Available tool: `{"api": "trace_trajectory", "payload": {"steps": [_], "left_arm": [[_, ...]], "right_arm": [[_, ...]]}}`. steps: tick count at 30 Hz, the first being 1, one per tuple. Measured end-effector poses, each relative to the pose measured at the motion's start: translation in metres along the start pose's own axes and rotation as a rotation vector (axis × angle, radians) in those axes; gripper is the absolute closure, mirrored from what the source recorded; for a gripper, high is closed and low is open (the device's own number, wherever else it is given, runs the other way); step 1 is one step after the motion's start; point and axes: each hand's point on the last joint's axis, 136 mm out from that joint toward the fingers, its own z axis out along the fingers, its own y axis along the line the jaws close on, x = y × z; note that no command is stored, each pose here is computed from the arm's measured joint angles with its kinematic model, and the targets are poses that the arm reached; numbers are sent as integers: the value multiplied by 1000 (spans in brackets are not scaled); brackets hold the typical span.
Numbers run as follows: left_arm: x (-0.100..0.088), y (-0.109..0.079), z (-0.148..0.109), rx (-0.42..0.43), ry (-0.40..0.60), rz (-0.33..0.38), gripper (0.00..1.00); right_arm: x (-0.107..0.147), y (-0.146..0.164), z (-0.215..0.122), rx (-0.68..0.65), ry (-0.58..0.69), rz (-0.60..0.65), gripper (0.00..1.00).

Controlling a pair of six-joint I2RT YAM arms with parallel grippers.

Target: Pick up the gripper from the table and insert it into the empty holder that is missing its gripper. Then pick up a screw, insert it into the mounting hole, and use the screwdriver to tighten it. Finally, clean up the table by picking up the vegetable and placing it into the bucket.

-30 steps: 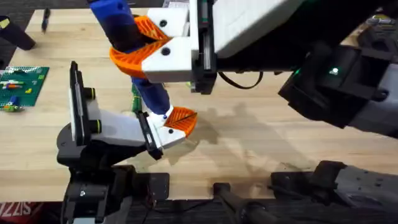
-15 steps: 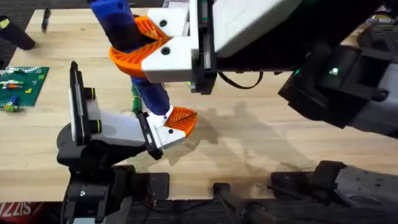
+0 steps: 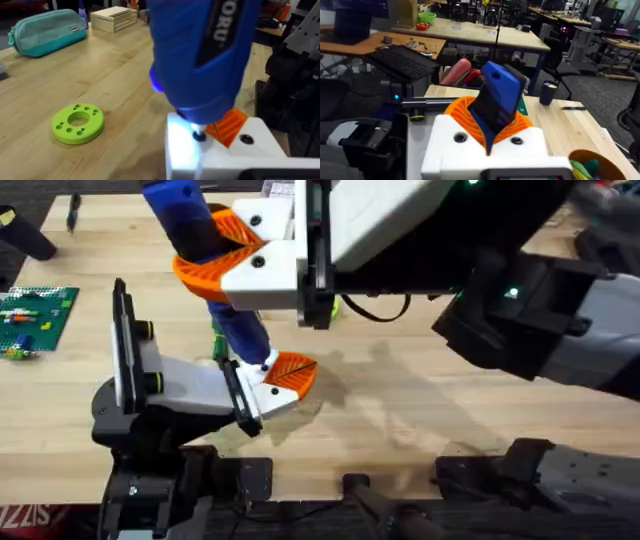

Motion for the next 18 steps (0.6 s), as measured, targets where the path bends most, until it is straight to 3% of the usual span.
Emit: {"api": "trace_trajectory", "payload": {"steps": [14, 18], "left_arm": [[0, 0, 0, 0, 0, 0, 982], [0, 0, 0, -1, 0, 1, 982]], "right_arm": [[0, 0, 0, 0, 0, 9, 993], [-23, -2, 1, 4, -98, -63, 993]]}}
